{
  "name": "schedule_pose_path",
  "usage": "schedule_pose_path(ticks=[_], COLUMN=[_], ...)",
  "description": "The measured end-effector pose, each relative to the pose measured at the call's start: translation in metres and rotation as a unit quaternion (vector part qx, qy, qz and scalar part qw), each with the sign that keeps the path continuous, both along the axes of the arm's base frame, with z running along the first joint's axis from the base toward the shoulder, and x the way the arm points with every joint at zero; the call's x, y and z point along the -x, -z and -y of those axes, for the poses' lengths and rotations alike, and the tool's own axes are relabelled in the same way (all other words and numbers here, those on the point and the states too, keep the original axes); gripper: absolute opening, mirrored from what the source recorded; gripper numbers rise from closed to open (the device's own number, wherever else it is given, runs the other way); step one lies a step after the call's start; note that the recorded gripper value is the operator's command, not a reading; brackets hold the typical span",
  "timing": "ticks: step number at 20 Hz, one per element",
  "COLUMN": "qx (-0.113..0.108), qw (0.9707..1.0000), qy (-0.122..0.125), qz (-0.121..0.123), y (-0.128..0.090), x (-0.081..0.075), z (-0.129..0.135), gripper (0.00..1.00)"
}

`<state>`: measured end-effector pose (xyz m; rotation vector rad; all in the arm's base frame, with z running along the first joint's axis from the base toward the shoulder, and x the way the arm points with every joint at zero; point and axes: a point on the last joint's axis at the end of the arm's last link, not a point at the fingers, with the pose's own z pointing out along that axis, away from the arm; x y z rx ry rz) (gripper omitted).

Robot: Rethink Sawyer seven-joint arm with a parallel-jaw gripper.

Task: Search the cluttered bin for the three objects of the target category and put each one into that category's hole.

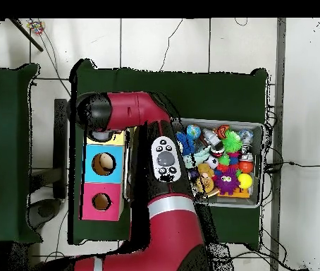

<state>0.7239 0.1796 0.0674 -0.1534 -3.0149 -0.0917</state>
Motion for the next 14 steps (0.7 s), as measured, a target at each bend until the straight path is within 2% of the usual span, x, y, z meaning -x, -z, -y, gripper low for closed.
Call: schedule_pose_path(ticks=[14], qx=[-0.005], qw=[1.0000], qy=[0.004], qz=[-0.002], y=[0.0003], x=[-0.0008], z=[0.0048], gripper=[0.00])
